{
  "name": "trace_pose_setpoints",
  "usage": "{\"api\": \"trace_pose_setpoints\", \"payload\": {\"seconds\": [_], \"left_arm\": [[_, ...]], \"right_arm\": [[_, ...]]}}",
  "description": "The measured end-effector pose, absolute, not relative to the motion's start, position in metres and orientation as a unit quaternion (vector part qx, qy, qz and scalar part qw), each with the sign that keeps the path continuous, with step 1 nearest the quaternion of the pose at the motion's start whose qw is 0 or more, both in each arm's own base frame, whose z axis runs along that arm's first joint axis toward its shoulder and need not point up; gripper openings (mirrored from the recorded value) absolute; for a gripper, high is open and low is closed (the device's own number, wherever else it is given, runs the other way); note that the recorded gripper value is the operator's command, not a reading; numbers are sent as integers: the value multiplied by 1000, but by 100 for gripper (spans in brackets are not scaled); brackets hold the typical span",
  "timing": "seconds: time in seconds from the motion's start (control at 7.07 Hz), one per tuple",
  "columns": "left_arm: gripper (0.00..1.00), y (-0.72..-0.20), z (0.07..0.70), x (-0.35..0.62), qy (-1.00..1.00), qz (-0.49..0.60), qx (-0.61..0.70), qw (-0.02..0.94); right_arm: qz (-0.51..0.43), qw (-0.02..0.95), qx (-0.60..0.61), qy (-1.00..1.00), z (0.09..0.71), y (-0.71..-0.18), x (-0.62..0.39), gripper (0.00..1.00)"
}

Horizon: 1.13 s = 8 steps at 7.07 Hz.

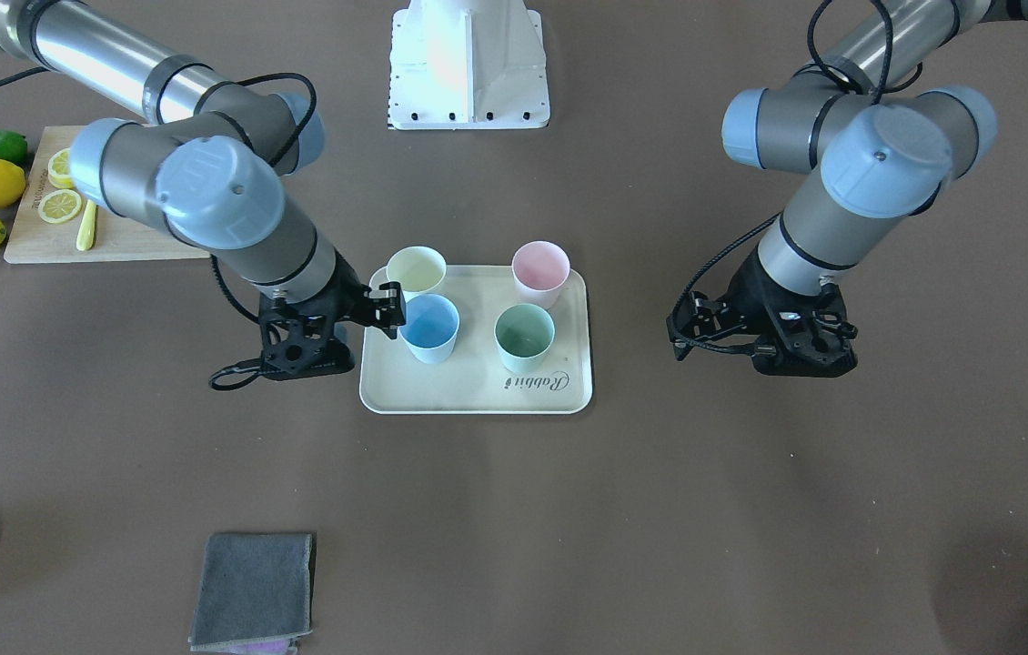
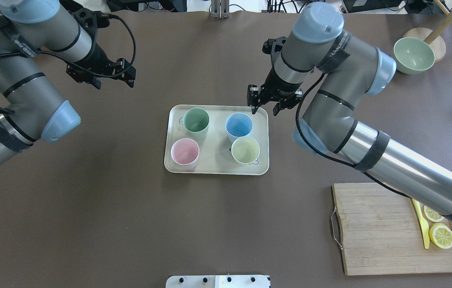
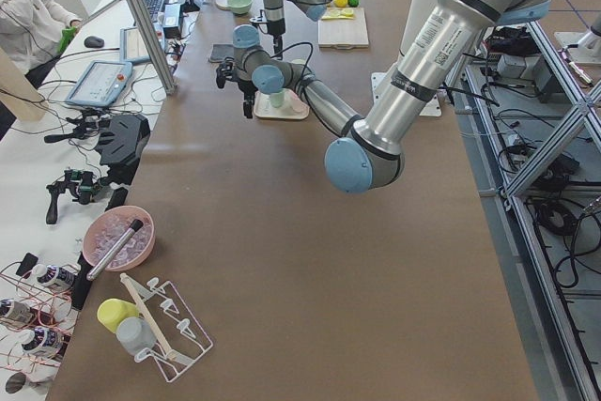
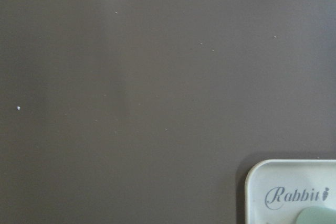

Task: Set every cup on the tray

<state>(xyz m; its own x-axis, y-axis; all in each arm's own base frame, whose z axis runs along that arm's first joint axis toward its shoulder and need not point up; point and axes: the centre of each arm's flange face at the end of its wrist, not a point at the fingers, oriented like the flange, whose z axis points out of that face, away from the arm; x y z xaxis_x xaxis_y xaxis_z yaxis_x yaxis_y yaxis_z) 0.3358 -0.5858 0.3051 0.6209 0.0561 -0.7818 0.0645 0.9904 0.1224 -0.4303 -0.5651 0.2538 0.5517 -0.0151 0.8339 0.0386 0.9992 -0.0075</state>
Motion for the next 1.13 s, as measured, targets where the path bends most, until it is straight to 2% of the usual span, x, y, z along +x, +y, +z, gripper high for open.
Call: {"api": "trace_pose_setpoints", "payload": {"seconds": [0.57,1.13], "left_arm": [[99,-586,394,177,371,91,99,919],[99,-555,514,26,368,139,100,914]], "right_arm": [[-66,887,44,-455,395,-591,-228,100],[-131,907,69,-395,551,-557,-49,100]]}}
